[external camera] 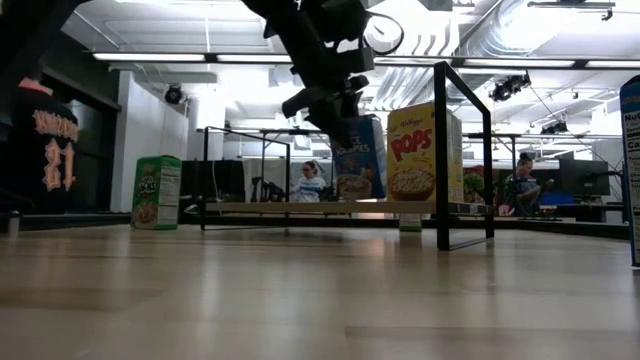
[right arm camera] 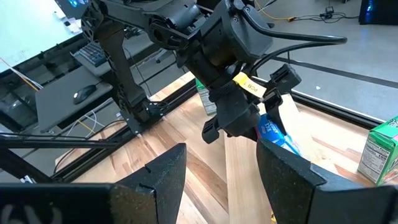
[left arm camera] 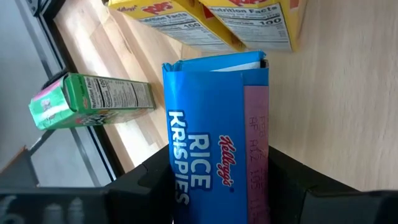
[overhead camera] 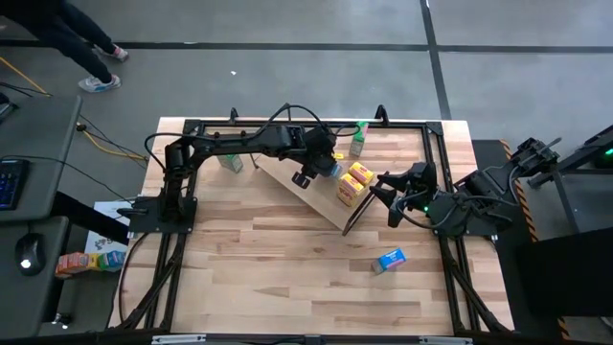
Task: Stack cereal on shelf
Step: Put the left blue cereal box on the shelf
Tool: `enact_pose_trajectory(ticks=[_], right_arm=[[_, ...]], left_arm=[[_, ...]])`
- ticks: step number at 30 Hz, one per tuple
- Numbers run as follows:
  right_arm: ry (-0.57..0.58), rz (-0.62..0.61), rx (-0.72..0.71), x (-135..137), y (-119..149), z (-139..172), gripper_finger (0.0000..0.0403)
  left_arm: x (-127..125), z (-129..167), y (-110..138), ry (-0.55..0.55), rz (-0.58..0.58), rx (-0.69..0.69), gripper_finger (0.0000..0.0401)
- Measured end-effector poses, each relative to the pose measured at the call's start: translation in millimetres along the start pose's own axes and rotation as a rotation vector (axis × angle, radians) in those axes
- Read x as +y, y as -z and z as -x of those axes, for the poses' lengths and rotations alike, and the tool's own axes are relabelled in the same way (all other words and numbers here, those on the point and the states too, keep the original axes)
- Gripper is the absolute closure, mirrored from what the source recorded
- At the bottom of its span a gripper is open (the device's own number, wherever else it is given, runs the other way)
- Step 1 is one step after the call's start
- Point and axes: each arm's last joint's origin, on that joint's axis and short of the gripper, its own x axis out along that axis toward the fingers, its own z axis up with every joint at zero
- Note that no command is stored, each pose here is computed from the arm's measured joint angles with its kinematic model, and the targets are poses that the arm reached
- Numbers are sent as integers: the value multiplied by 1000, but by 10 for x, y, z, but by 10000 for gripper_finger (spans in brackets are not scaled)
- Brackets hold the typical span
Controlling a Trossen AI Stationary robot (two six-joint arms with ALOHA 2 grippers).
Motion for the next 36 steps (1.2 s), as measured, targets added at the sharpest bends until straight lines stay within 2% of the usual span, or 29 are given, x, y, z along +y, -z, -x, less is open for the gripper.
enact_pose_trajectory(ticks=[8,15,22,29,36], right_arm=[[0,1,1,0,0,0,214],[-1,4,2,0,1,0,214],[-1,4,2,0,1,0,214],[-1,4,2,0,1,0,214],[-2,4,2,0,1,0,214]], left_arm=[[4,0,6,-15,0,21,230],[48,3,-40,-67,0,-18,230],[34,8,-31,-53,11,-8,231],[-16,6,9,14,-68,12,231],[-15,6,5,16,-119,3,231]])
